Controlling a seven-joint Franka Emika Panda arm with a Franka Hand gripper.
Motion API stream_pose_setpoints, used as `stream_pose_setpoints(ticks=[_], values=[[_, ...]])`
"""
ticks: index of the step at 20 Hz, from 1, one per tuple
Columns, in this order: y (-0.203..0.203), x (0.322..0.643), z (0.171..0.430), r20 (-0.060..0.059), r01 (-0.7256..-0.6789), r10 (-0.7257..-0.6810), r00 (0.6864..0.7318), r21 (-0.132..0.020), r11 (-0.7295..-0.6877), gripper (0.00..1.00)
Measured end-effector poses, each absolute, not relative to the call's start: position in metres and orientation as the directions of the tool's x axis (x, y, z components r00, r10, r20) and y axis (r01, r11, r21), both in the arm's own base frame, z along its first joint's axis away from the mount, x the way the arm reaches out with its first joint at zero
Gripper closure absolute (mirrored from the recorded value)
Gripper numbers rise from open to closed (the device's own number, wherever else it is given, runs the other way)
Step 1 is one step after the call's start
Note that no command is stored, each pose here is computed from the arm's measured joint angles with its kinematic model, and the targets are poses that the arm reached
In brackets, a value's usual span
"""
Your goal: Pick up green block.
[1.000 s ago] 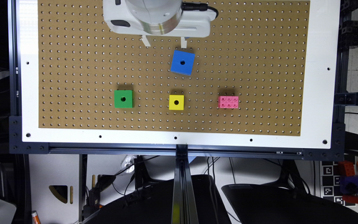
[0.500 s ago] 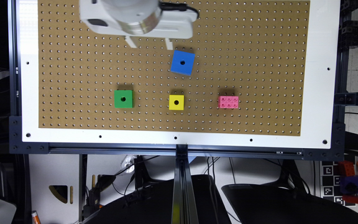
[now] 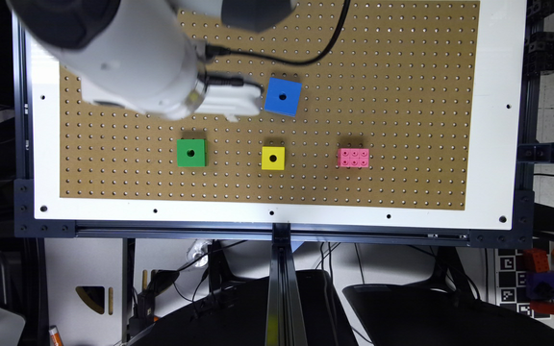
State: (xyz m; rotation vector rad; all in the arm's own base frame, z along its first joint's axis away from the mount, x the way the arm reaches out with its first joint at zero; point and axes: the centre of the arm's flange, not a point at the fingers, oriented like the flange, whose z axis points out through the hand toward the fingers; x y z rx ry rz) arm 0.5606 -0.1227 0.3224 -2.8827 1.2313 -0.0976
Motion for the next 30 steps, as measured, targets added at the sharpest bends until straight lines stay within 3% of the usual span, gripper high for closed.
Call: stream_pose_setpoints(ticks=[7,24,30], values=[[-0.135,0.566,0.323,0.062,-0.7229,-0.7232,0.6878,-0.032,-0.6902,0.00],[-0.174,0.568,0.328,0.080,-0.7214,-0.7217,0.6876,-0.037,-0.6915,0.00],[-0.178,0.573,0.325,0.080,-0.7203,-0.7205,0.6888,-0.037,-0.6927,0.00]])
